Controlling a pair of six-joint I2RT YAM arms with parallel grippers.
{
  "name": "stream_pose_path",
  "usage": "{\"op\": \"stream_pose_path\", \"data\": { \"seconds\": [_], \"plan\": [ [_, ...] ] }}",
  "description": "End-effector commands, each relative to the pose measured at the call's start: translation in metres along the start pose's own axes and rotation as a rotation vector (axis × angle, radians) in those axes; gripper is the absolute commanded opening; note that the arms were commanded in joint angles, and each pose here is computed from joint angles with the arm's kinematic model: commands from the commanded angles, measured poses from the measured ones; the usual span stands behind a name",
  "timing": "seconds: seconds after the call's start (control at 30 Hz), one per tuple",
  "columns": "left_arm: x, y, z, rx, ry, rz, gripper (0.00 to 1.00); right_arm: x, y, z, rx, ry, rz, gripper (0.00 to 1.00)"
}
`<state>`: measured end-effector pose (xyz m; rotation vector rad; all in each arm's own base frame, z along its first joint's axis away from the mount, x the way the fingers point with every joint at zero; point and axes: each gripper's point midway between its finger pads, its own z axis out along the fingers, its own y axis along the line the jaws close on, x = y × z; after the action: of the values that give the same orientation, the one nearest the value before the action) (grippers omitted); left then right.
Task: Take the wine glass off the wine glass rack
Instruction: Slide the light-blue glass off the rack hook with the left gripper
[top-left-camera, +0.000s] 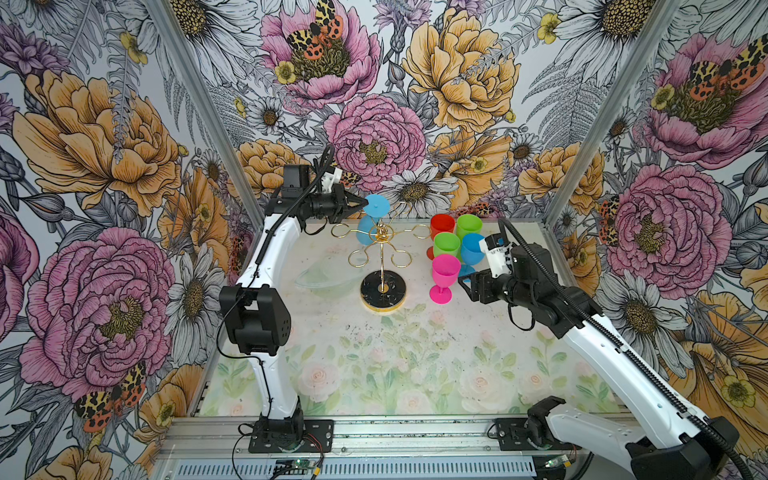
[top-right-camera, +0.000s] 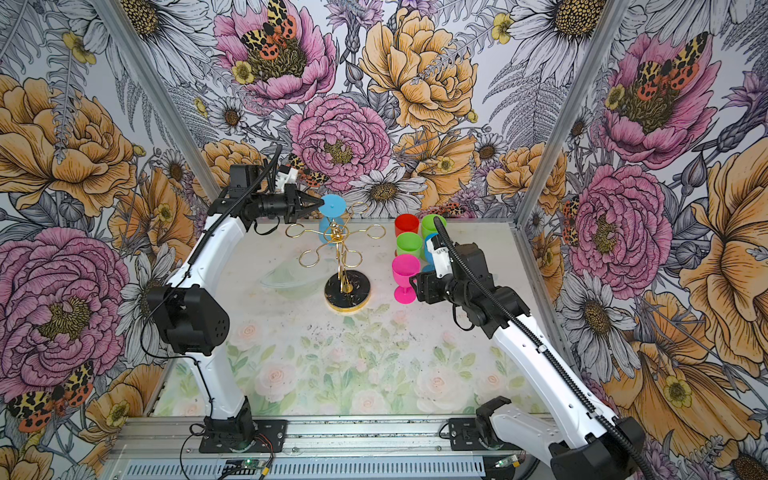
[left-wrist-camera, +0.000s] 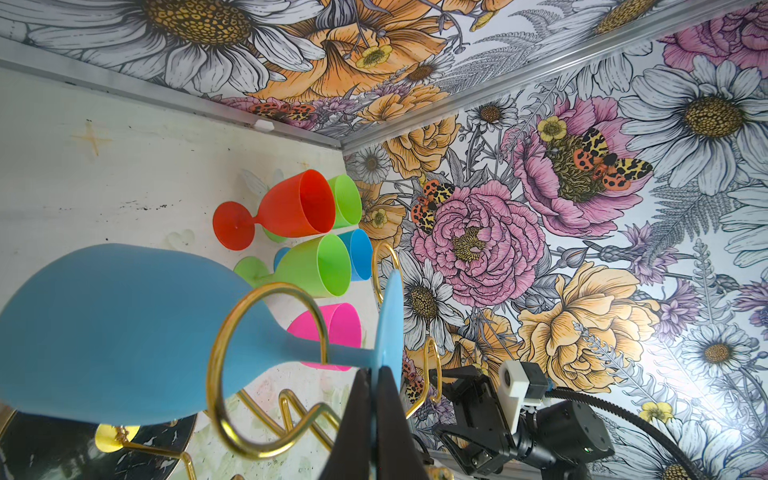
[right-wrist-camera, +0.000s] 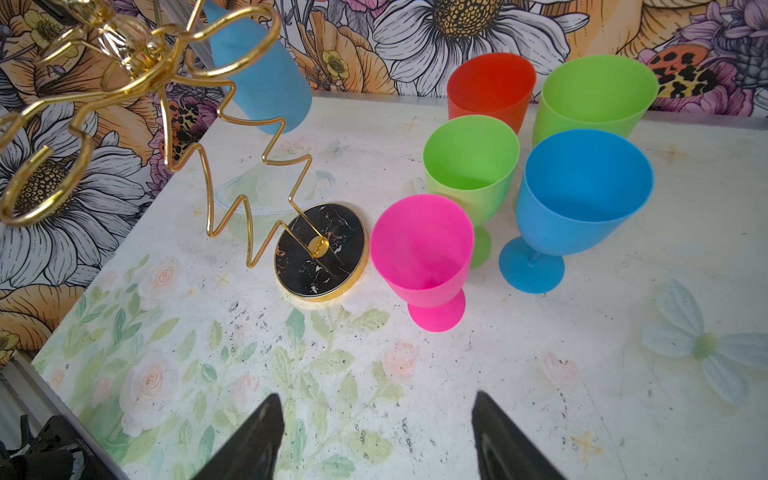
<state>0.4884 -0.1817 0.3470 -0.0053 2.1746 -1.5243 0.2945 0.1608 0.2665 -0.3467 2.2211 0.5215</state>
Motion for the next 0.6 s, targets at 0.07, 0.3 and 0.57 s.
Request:
{"op": "stream_pose_path", "data": {
  "seconds": [0.07,0.3,0.57],
  "plan": [
    [-0.007,-0.015,0.001,0.044,0.009,0.057,0.0,-0.006,0.002,0.0,-0.007,-0.022,-0.005,0.72],
    [-0.025,-0.011,0.007,0.035,-0.019,0.072,0.0,-0.006,0.002,0.002,-0.007,-0.017,0.0,0.72],
    [-0.058,0.0,0.001,-0.027,-0.119,0.11,0.0,-0.006,0.002,0.003,-0.01,-0.015,0.004,0.72]
  ]
}}
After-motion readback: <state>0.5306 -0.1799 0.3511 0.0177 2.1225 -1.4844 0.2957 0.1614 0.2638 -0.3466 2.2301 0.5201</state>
